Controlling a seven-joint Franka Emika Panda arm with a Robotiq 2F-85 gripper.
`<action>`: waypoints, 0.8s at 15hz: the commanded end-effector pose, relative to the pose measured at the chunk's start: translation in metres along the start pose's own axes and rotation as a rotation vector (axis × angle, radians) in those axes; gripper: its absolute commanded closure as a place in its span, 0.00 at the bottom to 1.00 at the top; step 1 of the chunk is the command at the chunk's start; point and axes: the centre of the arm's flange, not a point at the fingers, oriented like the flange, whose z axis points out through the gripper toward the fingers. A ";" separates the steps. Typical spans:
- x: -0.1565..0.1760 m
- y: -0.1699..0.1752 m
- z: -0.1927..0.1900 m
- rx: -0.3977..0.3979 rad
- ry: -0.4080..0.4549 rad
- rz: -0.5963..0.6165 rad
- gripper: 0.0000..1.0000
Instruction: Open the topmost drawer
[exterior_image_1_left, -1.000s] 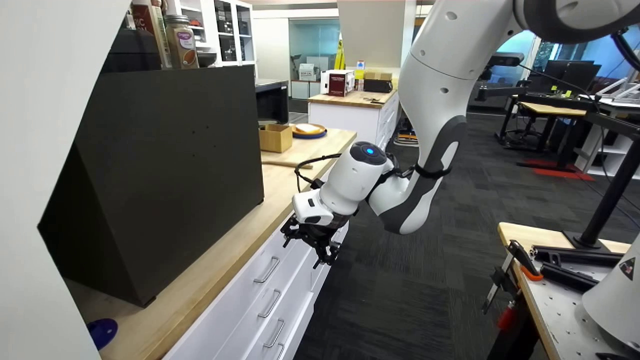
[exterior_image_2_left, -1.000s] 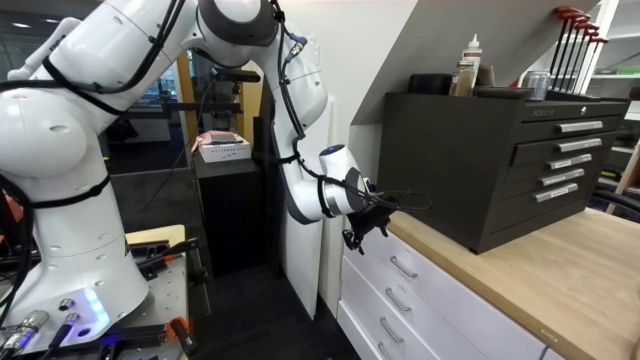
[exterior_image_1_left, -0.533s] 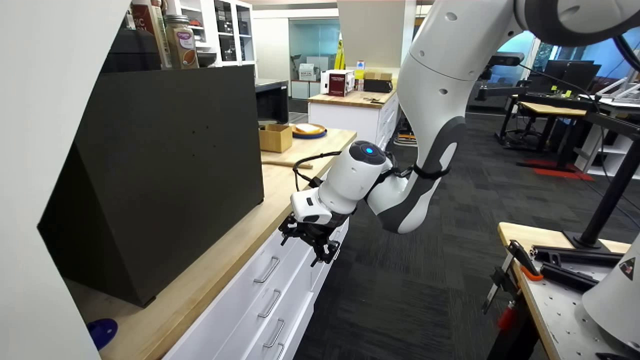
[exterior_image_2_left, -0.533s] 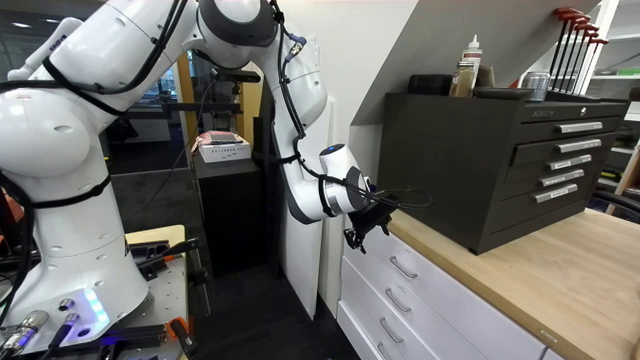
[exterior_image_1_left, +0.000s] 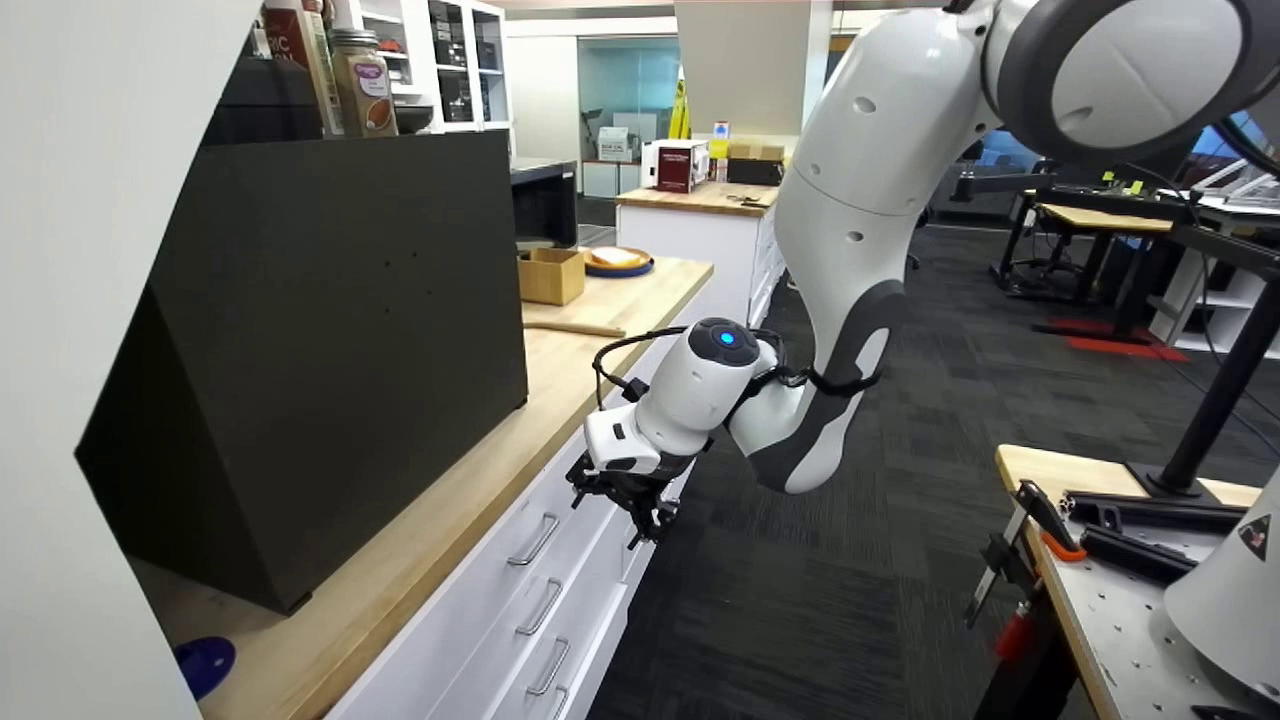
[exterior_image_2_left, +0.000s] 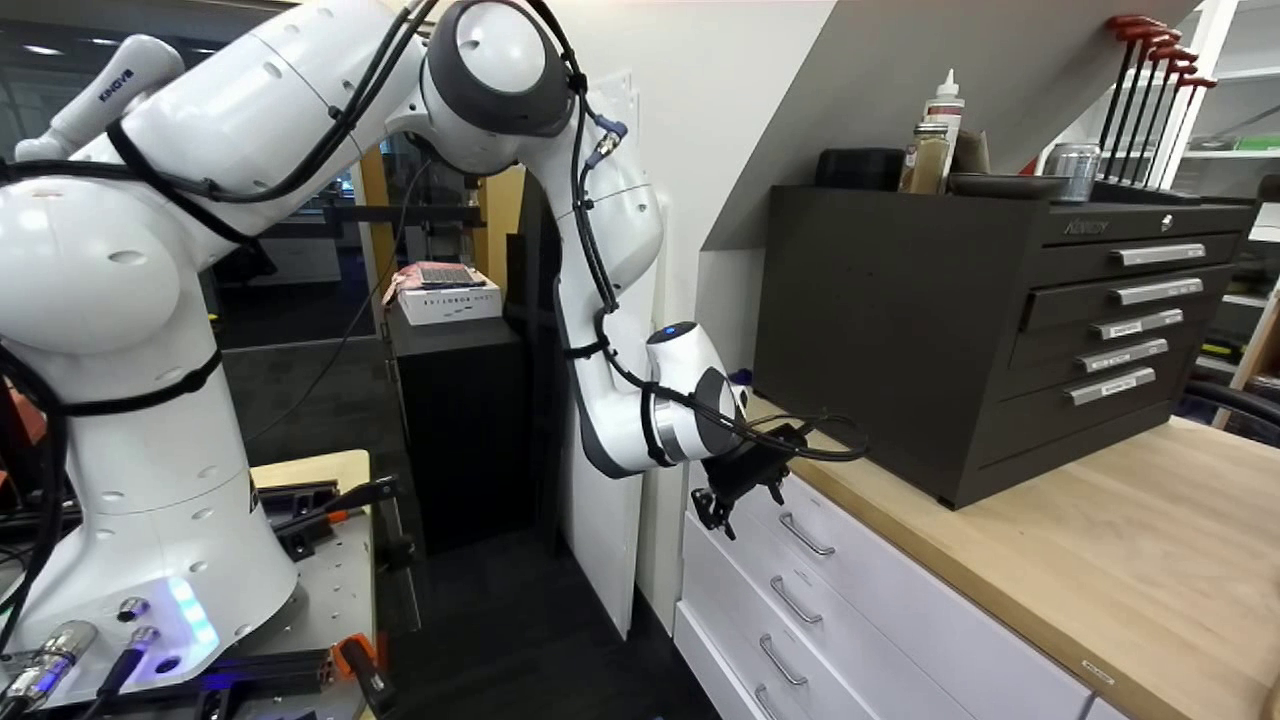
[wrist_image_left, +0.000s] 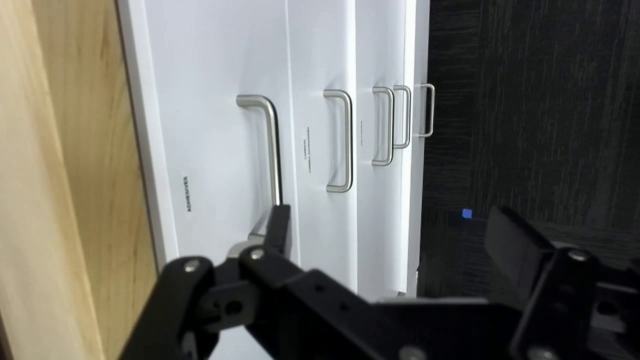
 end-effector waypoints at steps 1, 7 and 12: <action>-0.002 -0.003 0.024 -0.011 -0.002 -0.005 0.00; -0.002 -0.002 0.039 -0.006 0.001 -0.019 0.00; -0.002 0.012 0.049 -0.032 0.011 -0.020 0.00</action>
